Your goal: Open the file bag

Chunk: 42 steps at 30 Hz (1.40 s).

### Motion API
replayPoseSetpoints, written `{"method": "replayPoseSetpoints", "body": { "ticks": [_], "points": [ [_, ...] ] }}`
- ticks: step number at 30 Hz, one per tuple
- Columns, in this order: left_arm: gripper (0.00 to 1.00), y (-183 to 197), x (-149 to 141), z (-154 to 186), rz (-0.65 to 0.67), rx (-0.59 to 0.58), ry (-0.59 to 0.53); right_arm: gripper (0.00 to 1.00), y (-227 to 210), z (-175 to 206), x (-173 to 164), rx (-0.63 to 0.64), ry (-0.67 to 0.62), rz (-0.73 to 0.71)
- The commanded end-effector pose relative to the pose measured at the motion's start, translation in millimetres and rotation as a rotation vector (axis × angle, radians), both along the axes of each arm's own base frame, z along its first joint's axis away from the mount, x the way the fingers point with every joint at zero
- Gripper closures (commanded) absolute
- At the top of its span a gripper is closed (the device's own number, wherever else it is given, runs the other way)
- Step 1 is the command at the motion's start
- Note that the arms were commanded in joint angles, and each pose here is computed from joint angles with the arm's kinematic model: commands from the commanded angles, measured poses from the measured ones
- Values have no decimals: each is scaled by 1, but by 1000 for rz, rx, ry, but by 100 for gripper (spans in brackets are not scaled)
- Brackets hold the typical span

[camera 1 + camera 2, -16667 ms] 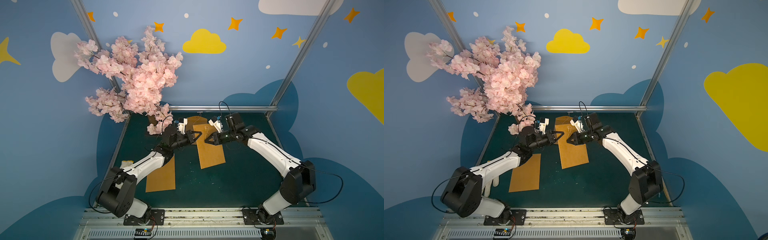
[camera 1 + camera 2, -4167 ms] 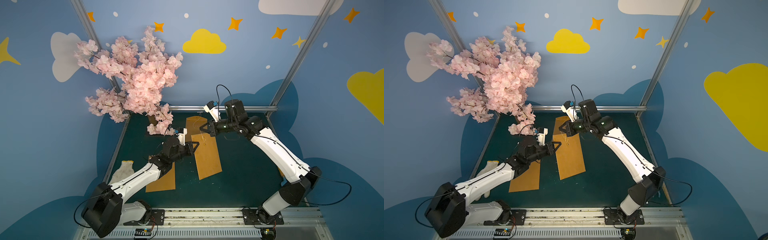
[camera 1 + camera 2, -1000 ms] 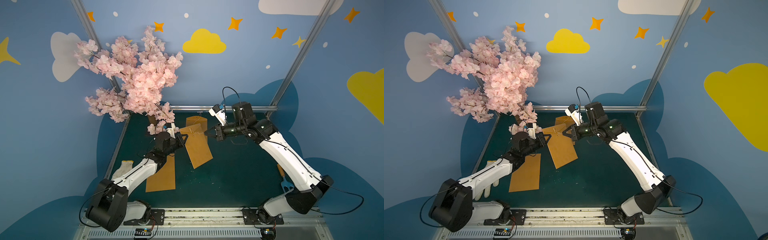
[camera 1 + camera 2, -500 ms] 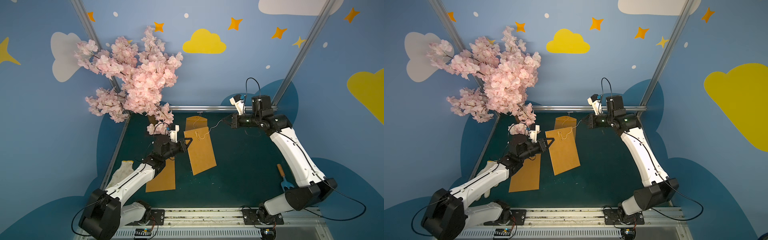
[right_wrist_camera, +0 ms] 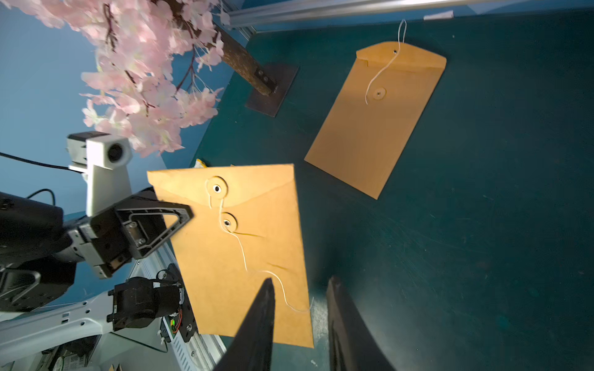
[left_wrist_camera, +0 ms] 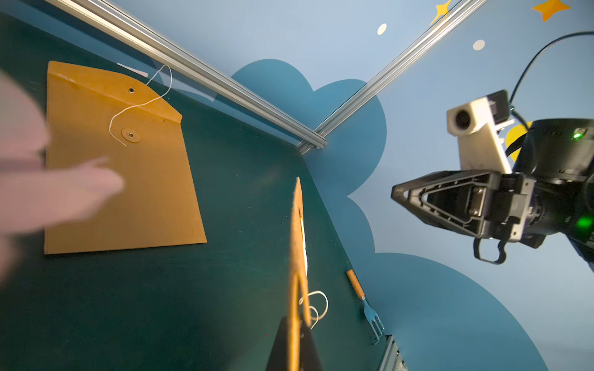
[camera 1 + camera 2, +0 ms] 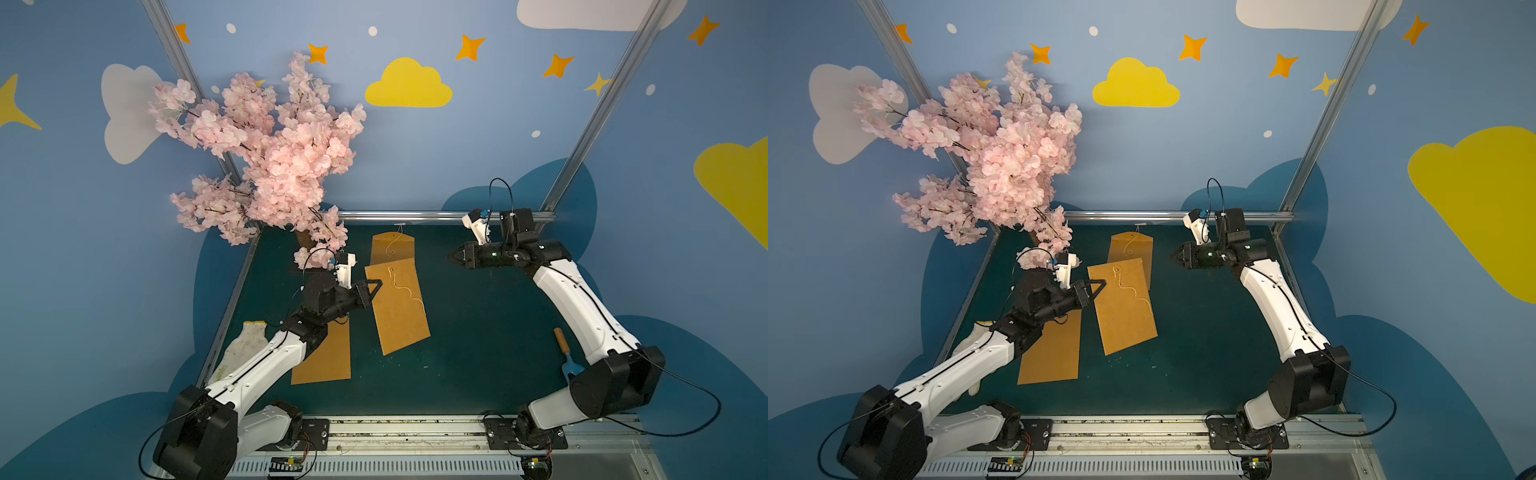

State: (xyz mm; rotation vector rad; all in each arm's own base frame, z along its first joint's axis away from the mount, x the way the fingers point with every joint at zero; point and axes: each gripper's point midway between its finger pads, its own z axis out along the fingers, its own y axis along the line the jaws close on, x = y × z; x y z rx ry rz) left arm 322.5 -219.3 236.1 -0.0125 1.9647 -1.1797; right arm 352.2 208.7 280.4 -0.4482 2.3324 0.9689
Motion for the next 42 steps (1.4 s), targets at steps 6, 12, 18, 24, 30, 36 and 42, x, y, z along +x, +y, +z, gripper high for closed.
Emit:
{"method": "replayPoseSetpoints", "body": {
  "ticks": [6, 12, 18, 24, 30, 36, 42],
  "points": [
    [97, -6, 0, 24, -63, -110, -15, 60, 1, 9, -3, 65, -63, 38],
    [97, -17, -3, 24, -127, -157, 15, 50, 12, -7, -5, 116, -31, 88],
    [97, -25, -5, 30, -158, -193, 13, 47, 16, -23, -7, 140, 19, 94],
    [97, -29, -9, 37, -173, -206, -5, 45, 21, -27, -10, 162, 35, 114],
    [97, -32, -12, 44, -193, -225, -20, 43, 26, -28, -16, 185, 41, 135],
    [98, -32, -13, 50, -191, -248, -36, 43, 29, -31, -18, 221, 59, 140],
    [97, -36, -16, 55, -212, -278, -41, 43, 36, -34, -12, 271, 79, 143]
  ]
}}
